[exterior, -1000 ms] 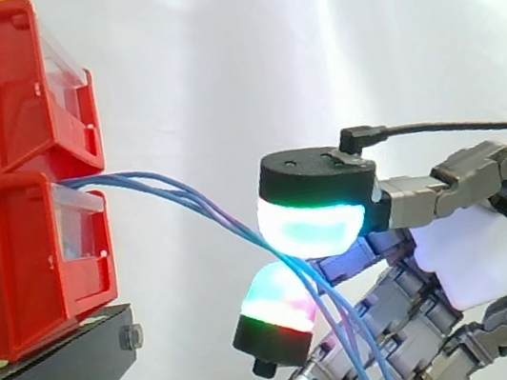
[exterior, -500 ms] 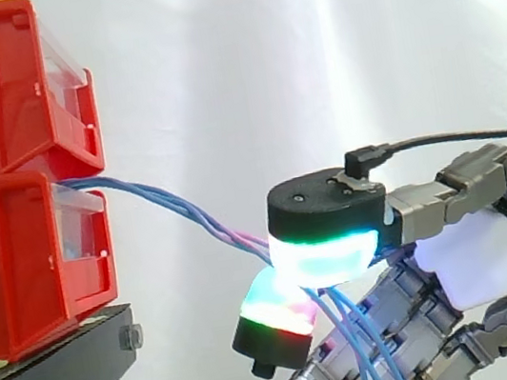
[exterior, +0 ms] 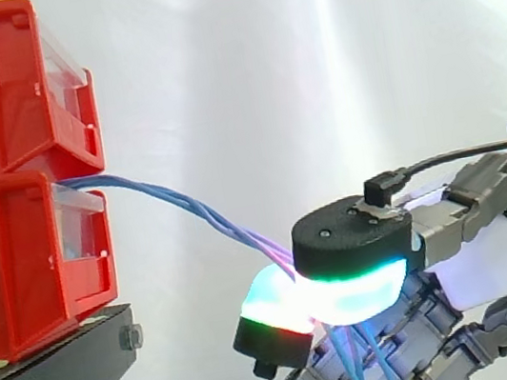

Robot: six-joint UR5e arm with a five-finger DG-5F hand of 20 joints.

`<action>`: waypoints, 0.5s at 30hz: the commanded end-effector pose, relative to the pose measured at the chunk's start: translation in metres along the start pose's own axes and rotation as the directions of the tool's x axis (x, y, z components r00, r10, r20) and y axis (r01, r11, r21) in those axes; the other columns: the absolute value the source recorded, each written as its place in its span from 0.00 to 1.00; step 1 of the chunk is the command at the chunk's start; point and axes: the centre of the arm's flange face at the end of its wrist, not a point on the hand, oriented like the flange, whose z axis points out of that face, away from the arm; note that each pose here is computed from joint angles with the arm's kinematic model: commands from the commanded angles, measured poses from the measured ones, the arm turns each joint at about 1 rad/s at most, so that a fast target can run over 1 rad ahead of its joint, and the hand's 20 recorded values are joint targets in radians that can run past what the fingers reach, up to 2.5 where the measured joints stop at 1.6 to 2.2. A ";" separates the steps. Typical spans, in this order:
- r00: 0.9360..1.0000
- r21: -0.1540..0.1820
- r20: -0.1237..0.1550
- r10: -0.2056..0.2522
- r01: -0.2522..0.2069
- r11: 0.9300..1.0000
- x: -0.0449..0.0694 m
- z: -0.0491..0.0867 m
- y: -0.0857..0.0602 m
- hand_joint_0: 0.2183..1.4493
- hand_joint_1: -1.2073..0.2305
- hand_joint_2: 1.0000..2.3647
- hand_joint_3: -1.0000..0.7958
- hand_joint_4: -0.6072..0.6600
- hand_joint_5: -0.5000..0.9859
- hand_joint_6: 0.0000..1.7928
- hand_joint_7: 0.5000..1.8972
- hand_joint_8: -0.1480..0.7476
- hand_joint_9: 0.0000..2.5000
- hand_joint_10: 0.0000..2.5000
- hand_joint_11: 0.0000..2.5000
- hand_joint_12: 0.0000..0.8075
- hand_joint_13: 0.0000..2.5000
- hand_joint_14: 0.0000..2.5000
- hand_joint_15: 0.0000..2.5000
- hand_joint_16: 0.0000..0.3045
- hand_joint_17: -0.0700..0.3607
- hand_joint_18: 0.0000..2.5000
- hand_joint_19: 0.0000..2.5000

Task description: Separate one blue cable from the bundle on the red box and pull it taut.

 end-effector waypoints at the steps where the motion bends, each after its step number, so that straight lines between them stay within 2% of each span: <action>1: 1.000 0.000 0.001 0.000 0.000 1.000 -0.001 0.000 0.000 0.42 0.18 0.00 0.28 0.56 0.21 0.43 0.48 0.44 0.26 0.01 0.19 0.41 0.28 0.01 0.17 0.18 0.45 0.22 0.26; 6: 1.000 0.000 0.001 0.000 0.000 1.000 -0.001 0.000 0.000 0.37 0.18 0.00 0.28 0.56 0.21 0.43 0.46 0.44 0.26 0.01 0.19 0.41 0.28 0.01 0.17 0.18 0.45 0.22 0.26; 8: 1.000 0.000 0.001 0.000 0.000 1.000 -0.001 0.000 0.000 0.32 0.21 0.00 0.28 0.57 0.21 0.43 0.46 0.45 0.27 0.01 0.19 0.41 0.28 0.01 0.17 0.18 0.45 0.22 0.27; 10: 1.000 0.000 0.001 0.000 0.000 1.000 -0.001 0.000 0.000 0.26 0.28 0.00 0.28 0.58 0.21 0.43 0.47 0.47 0.29 0.01 0.20 0.43 0.28 0.01 0.18 0.19 0.46 0.23 0.27; 15: 1.000 0.000 0.001 0.000 0.000 1.000 -0.001 0.000 0.000 0.25 0.37 0.00 0.28 0.57 0.23 0.41 0.50 0.48 0.31 0.01 0.19 0.44 0.30 0.01 0.18 0.19 0.46 0.23 0.28</action>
